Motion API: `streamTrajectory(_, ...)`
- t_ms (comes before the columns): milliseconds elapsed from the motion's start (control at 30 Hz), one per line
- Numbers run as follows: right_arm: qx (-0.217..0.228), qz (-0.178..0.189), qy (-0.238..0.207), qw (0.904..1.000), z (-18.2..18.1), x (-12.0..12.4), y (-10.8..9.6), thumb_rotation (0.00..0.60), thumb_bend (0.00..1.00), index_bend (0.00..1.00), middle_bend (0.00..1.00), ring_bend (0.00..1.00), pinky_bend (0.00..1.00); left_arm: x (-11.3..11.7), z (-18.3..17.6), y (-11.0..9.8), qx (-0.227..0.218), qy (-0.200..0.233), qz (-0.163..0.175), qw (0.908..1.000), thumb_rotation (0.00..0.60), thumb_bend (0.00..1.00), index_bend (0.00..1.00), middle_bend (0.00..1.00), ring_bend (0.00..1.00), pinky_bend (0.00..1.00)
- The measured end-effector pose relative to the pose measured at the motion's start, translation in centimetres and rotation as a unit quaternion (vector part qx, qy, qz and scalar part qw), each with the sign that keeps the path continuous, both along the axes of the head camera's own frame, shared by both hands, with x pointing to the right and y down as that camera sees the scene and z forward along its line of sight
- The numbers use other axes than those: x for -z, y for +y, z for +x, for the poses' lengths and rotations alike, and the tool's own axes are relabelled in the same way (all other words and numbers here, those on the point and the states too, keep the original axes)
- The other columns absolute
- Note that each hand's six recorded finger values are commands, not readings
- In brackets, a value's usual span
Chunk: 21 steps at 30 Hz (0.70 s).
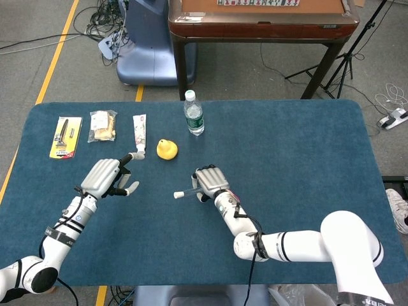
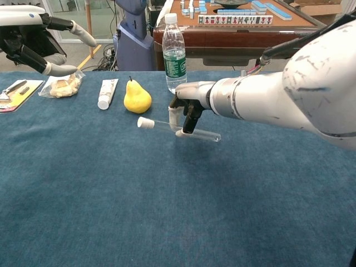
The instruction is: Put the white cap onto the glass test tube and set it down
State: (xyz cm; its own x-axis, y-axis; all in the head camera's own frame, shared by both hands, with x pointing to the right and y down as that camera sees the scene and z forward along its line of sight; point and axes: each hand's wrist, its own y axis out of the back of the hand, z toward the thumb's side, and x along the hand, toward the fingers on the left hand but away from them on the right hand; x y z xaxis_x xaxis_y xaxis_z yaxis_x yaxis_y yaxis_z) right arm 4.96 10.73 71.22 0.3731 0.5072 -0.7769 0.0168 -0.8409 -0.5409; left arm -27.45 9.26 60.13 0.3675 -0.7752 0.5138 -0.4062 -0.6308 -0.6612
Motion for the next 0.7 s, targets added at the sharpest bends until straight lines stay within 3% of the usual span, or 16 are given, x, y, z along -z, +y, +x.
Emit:
streamTrajectory(200,-0.009,-0.010,-0.014,0.9998,-1.2,-1.0,0.3,0.600,0.50,0.26,0.14,0.08,0.10,0.1,-0.1,0.2,0.001,0.003,0.000,1.0000,0.600,0.31,0.22,0.88,0.95,1.00)
streamTrajectory(500,-0.017,-0.009,-0.036,0.9992,-1.6,-0.6,-0.1,0.600,0.49,0.20,0.11,0.07,0.10,0.2,-1.4,0.2,0.016,-0.003,0.003,0.9999,0.600,0.31,0.22,0.87,0.93,1.00)
streamTrajectory(700,-0.038,0.026,-0.052,0.9976,1.3,2.1,-1.8,0.600,0.49,0.19,0.11,0.07,0.10,-0.1,-3.6,0.5,0.029,-0.027,-0.003,0.9992,0.600,0.31,0.24,0.75,0.75,1.00)
